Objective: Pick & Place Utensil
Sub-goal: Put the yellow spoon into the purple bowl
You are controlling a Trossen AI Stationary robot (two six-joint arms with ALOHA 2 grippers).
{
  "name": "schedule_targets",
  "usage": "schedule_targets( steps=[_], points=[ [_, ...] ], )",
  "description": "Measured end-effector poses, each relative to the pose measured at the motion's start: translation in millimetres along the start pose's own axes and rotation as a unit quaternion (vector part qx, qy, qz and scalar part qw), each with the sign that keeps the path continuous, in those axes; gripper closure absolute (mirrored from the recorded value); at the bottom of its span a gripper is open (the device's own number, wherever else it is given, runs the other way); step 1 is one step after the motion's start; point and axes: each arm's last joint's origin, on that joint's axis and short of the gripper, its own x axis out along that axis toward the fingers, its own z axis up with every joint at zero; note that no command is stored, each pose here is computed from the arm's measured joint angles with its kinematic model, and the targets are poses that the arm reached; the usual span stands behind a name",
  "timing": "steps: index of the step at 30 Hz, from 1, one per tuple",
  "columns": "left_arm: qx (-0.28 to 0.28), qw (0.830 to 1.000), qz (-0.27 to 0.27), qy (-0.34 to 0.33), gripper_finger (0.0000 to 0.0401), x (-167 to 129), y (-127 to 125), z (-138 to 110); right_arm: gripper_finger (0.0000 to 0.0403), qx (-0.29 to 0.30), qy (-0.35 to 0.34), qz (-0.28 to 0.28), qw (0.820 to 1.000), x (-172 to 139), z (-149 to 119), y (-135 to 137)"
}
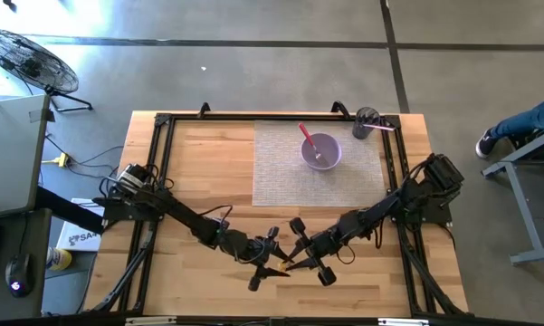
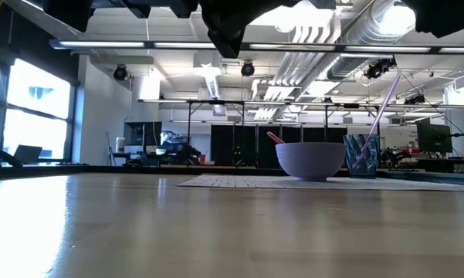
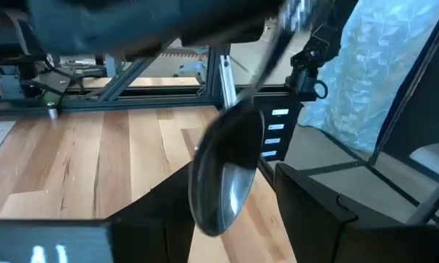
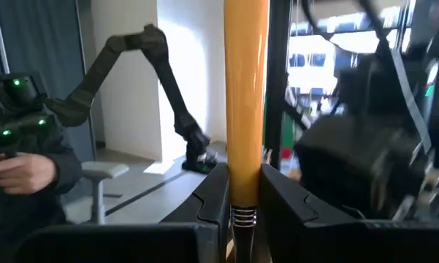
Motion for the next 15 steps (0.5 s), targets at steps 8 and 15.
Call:
schedule_targets(
  steps=[8, 15],
  points=[
    [-0.005, 0.999, -0.038, -0.024, 0.0227, -0.4, -2.5, 4.7, 0.0349, -0.02, -0.023, 0.012, 0.999, 0.3, 4.8, 0.1],
    [-0.006, 0.997, -0.065, -0.03, 0.0287, -0.8, -4.4, 6.3, 0.0347, -0.024, -0.021, 0.015, 0.999, 0.4, 4.5, 0.3]
  ],
)
